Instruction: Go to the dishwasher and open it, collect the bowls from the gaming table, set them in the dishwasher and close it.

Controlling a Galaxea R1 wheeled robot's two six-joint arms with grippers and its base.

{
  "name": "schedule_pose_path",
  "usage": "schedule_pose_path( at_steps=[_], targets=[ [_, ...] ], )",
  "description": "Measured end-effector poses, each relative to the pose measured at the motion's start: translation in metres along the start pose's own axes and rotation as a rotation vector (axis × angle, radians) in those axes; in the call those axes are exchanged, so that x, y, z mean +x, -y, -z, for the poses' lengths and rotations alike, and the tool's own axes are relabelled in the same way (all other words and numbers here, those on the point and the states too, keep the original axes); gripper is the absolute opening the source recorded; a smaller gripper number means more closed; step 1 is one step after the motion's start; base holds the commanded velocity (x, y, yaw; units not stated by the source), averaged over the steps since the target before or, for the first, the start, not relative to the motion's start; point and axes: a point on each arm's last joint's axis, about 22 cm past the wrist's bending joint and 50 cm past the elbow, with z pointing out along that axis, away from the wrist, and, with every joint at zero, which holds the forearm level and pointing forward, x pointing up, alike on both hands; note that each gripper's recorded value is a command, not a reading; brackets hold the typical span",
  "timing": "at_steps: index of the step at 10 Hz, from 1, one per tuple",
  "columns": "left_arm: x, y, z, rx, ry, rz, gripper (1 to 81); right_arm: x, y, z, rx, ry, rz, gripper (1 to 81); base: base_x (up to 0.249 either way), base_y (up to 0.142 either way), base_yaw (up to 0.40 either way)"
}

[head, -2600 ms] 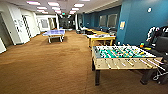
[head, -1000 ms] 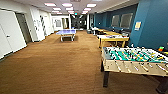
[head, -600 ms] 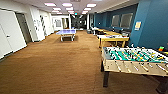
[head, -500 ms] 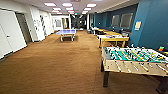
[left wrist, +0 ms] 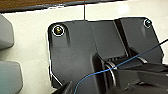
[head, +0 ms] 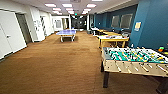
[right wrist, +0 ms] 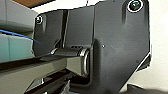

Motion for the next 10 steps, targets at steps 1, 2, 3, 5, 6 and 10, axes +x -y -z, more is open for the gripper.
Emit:
schedule_pose_path(
  at_steps=[1,2,3,5,6,10],
  targets=[
    [-0.005,0.000,0.000,0.001,0.006,0.001,81.1,-0.008,-0.001,0.000,-0.001,0.012,-0.002,81.1,0.089,0.000,0.000],
    [0.006,0.001,0.000,0.001,-0.005,-0.001,81.1,0.003,-0.001,0.001,-0.002,0.001,0.001,81.1,0.092,0.000,0.000],
    [0.013,0.000,0.000,-0.001,-0.018,-0.003,81.1,0.011,-0.001,0.001,-0.002,-0.015,0.004,81.1,0.093,0.000,0.000],
    [0.006,0.000,0.000,0.000,-0.007,-0.001,81.1,0.006,-0.001,0.001,-0.002,-0.007,0.002,81.1,0.095,0.000,0.000],
    [0.005,0.000,0.000,0.000,-0.006,-0.001,81.1,0.006,-0.001,0.001,-0.002,-0.006,0.002,81.1,0.096,0.000,0.000],
    [0.007,0.000,0.000,0.000,-0.008,-0.001,81.1,0.006,-0.002,0.001,-0.004,-0.007,0.001,81.1,0.103,0.000,0.000]
  ],
)
